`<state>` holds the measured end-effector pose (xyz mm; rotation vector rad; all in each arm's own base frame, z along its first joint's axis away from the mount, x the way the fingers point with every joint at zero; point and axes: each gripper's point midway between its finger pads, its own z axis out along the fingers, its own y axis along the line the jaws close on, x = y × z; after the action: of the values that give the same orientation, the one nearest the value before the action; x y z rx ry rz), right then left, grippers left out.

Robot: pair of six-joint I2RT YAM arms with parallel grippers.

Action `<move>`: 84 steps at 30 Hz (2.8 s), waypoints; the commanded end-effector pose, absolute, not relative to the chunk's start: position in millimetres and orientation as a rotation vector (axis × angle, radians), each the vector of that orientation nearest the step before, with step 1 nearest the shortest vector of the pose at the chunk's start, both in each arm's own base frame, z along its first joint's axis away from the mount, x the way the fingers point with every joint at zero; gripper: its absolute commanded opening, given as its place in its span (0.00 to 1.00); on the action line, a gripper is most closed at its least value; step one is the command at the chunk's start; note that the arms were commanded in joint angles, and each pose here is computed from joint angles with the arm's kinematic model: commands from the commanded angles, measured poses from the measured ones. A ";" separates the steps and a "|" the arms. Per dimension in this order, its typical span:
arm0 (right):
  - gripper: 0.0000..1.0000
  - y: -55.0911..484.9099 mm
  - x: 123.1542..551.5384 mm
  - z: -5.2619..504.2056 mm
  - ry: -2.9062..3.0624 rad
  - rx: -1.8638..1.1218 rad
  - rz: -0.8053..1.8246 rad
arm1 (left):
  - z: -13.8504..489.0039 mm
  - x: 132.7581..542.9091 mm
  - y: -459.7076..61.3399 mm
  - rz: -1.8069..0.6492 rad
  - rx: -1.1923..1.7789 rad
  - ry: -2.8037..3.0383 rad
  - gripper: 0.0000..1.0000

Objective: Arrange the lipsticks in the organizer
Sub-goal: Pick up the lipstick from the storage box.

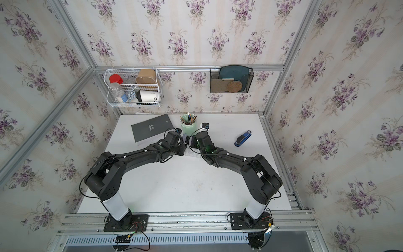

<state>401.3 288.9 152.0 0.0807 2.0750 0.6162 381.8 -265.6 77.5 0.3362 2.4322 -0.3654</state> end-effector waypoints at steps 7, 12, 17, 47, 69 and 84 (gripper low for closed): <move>0.27 283.0 403.7 154.0 2.059 0.094 0.641 | 81.9 393.5 -282.7 -0.392 0.373 2.400 0.43; 0.26 282.7 403.6 154.3 2.058 0.090 0.645 | 74.3 397.9 -286.8 -0.373 0.390 2.412 0.41; 0.26 280.3 403.2 156.2 2.051 0.091 0.649 | 70.0 402.4 -284.3 -0.323 0.410 2.415 0.40; 0.39 286.9 377.8 191.5 2.140 0.061 1.009 | 135.1 364.7 -298.9 -0.640 0.543 2.207 0.07; 0.42 320.1 361.8 206.6 2.247 -0.075 1.164 | 167.9 335.9 -308.7 -0.848 0.645 1.981 0.01; 0.12 322.8 375.9 197.0 2.237 -0.055 1.094 | 171.9 336.7 -302.7 -0.829 0.600 2.016 0.31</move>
<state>365.9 324.5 193.9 -0.0709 2.2754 1.1366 334.9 -303.1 161.7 0.6261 2.0293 -0.8216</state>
